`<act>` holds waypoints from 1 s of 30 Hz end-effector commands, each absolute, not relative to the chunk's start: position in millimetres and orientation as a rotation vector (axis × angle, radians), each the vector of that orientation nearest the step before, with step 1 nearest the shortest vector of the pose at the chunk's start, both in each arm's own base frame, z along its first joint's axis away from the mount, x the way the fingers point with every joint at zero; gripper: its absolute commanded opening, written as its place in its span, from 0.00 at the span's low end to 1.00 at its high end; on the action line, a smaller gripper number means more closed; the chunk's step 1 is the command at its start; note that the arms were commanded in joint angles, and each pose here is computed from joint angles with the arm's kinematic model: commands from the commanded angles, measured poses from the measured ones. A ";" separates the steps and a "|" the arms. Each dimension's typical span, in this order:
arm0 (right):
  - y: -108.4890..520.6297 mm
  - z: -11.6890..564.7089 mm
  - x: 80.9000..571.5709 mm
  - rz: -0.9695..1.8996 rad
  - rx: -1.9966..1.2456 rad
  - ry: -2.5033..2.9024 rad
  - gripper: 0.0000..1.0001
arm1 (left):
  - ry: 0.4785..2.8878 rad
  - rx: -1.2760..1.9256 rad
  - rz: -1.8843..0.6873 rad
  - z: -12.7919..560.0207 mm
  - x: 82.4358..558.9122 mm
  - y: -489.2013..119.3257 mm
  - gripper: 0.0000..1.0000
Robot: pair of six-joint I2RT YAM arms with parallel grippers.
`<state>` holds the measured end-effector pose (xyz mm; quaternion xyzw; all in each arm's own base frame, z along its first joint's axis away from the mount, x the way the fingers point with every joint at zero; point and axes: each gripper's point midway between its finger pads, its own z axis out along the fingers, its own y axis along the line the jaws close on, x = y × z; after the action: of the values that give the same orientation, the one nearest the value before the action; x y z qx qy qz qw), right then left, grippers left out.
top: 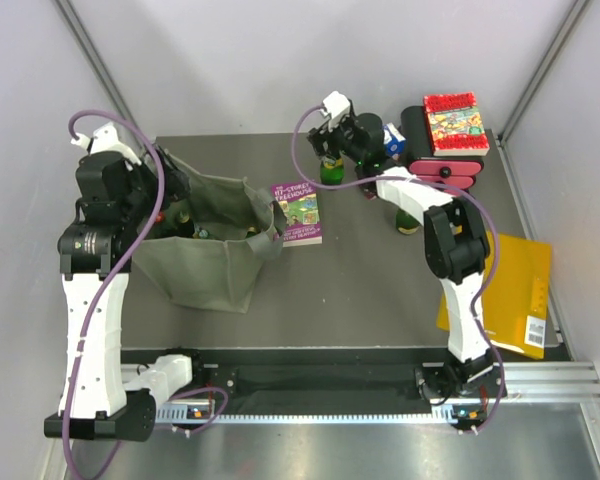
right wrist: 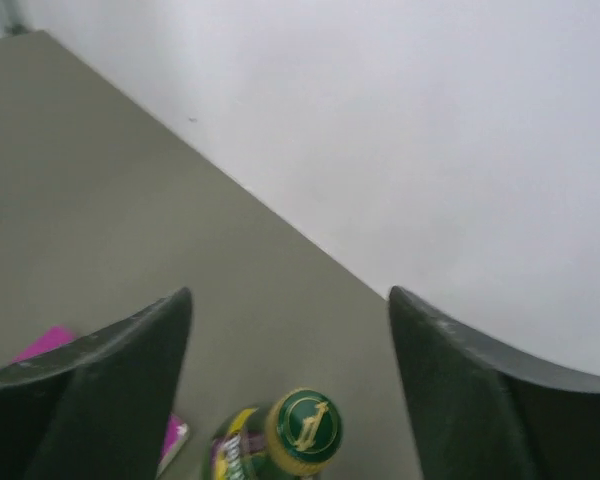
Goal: Take the beverage out of the canvas bag
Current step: Place the drink at the center of the board, then take out the drink from the canvas bag.
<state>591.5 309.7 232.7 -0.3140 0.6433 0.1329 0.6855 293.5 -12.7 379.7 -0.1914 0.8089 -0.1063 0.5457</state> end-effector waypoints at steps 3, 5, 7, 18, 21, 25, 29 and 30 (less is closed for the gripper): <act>316.7 378.8 514.4 0.496 -0.849 1.149 0.94 | 1.962 -0.486 -0.206 379.0 281.7 -6.2 0.87; 322.5 378.5 493.8 0.573 -0.910 1.162 0.95 | 1.987 -0.491 -0.181 377.5 280.4 -3.4 0.86; 329.3 378.3 462.7 0.683 -0.975 1.186 0.95 | 2.039 -0.495 -0.147 368.3 274.6 -0.5 0.84; 348.8 371.1 332.4 0.961 -1.212 1.177 0.92 | 2.174 -0.594 -0.019 330.9 269.4 14.5 0.76; 361.9 373.2 307.1 1.009 -1.264 1.158 0.90 | 2.173 -0.592 0.020 331.3 270.6 19.9 0.76; 376.6 370.1 280.3 1.037 -1.331 1.140 0.76 | 2.195 -0.595 0.049 326.2 270.3 22.8 0.76; 391.3 372.3 259.8 1.060 -1.371 1.111 0.62 | 2.205 -0.606 0.115 319.9 267.6 31.5 0.76; 395.5 377.4 252.2 1.071 -1.380 1.095 0.59 | 2.205 -0.604 0.120 318.8 268.4 32.1 0.74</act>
<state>289.7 389.8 338.1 -0.5478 0.5110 0.4362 0.4985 271.2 20.9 318.5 -0.2393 0.8792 0.0162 0.4116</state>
